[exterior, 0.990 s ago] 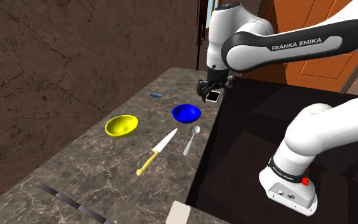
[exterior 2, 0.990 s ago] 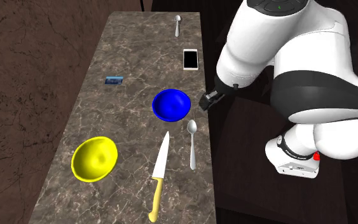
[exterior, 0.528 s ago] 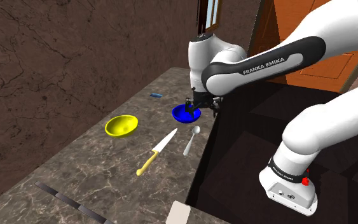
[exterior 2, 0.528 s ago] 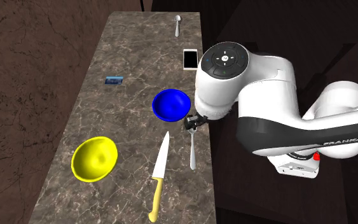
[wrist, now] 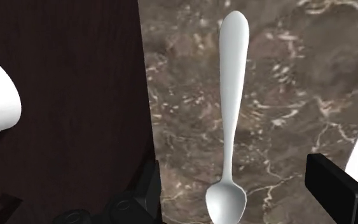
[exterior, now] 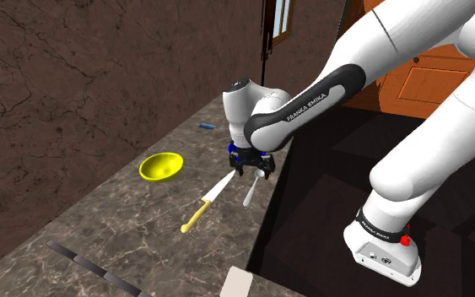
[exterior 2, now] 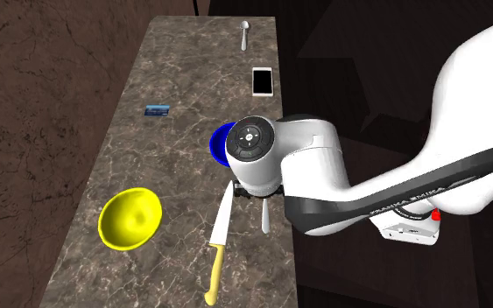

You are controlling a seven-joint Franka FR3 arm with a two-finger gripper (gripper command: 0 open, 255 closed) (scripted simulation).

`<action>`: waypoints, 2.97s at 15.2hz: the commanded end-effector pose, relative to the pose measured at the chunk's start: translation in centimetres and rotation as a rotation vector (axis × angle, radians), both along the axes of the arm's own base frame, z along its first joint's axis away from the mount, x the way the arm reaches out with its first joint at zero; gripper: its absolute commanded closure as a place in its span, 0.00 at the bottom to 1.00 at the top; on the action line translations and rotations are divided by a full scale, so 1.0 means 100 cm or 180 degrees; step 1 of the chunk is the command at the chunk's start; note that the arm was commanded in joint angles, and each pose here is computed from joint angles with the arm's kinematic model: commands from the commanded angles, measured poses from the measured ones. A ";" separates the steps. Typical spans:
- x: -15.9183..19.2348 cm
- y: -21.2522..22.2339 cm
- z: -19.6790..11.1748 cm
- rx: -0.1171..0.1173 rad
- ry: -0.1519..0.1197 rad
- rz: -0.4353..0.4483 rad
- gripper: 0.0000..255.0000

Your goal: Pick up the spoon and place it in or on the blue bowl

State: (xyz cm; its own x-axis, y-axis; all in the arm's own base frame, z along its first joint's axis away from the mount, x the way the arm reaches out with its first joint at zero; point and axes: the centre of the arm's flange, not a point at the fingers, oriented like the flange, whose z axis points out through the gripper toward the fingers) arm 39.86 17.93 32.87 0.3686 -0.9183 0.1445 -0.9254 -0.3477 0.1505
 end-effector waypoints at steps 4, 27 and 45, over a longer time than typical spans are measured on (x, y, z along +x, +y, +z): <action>0.003 0.000 -0.030 0.0009 0.0002 -0.0093 0.00; 0.001 -0.003 -0.038 0.0009 0.0002 -0.0093 1.00; 0.001 -0.003 0.057 0.0009 0.0002 -0.0093 1.00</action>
State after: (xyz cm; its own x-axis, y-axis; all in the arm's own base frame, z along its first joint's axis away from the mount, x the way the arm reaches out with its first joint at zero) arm 40.03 17.55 37.98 0.3417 -0.9291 0.1418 -0.9351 -0.3210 0.1499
